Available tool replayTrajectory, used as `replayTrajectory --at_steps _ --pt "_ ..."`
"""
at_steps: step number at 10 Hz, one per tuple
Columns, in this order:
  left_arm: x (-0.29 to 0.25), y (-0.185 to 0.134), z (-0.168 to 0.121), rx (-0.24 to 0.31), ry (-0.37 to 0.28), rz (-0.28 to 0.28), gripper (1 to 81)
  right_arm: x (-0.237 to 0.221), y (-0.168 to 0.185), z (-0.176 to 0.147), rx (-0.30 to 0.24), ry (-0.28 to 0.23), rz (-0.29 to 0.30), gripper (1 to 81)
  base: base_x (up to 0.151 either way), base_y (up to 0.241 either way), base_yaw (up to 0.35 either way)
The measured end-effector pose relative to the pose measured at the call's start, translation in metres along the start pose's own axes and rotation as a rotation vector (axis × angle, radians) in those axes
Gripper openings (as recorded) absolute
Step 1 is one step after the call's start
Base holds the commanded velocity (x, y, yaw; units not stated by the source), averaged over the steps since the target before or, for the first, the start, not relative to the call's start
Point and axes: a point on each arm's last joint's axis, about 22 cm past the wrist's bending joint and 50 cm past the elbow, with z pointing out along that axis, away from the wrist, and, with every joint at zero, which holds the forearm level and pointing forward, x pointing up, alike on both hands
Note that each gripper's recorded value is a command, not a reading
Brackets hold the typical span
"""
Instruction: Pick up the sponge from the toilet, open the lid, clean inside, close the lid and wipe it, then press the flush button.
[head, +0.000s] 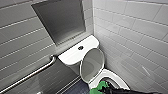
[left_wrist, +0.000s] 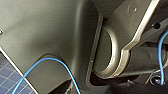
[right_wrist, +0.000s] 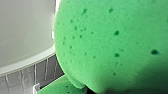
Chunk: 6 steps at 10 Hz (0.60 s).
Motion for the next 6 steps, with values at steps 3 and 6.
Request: replayTrajectory --at_steps 3,6 --pt "0.001 0.002 0.001 -0.003 0.001 0.0 81.1 -0.004 0.03 -0.046 0.0 0.001 0.016 1.0 0.0 0.0 0.0" --pt "0.001 0.002 0.001 -0.003 0.001 0.0 81.1 -0.029 0.062 -0.07 -0.005 0.009 0.064 1.0 0.0 0.0 0.0"
